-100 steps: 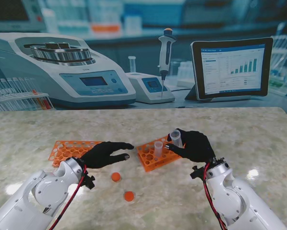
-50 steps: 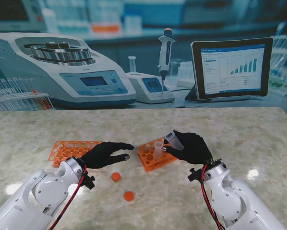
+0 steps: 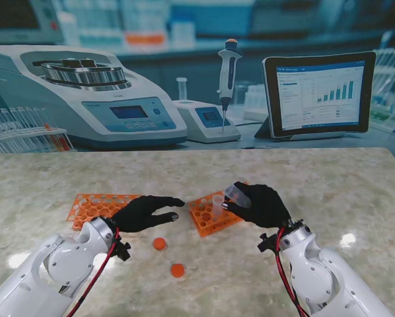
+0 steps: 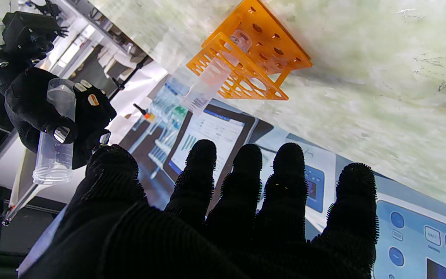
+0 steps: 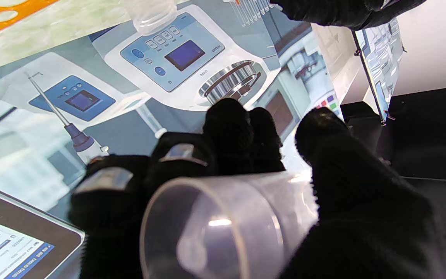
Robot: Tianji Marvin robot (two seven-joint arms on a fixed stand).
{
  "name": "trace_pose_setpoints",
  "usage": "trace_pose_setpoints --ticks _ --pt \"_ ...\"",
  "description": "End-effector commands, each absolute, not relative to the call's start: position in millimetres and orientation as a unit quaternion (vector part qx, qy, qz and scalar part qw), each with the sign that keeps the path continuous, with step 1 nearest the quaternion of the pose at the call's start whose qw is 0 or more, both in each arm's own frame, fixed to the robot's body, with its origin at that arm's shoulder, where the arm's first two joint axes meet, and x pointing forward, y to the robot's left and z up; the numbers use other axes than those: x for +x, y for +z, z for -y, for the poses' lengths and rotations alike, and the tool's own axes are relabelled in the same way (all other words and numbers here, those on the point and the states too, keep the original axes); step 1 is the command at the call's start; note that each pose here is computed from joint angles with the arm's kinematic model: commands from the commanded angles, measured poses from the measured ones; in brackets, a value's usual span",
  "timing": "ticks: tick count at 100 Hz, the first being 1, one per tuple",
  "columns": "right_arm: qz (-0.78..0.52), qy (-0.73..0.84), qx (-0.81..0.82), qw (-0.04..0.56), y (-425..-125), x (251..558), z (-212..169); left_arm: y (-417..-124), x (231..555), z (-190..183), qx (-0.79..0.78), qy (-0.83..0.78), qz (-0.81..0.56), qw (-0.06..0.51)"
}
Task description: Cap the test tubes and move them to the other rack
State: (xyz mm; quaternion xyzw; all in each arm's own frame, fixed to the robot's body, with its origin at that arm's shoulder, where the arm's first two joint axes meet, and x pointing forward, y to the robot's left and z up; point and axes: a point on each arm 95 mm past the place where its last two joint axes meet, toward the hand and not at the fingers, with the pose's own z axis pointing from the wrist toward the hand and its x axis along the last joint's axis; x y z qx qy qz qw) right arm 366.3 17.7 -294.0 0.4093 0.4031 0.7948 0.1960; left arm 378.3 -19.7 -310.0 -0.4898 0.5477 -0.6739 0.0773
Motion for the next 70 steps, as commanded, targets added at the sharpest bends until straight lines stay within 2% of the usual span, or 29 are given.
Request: trace_pose_setpoints --ticks 1,70 --pt "-0.403 0.796 0.41 0.191 -296.0 363.0 -19.5 -310.5 377.5 19.8 -0.49 -0.672 -0.55 0.076" --pt "-0.429 0.782 0.407 0.195 -300.7 358.3 -19.3 -310.6 376.8 19.4 -0.486 -0.671 -0.554 0.075"
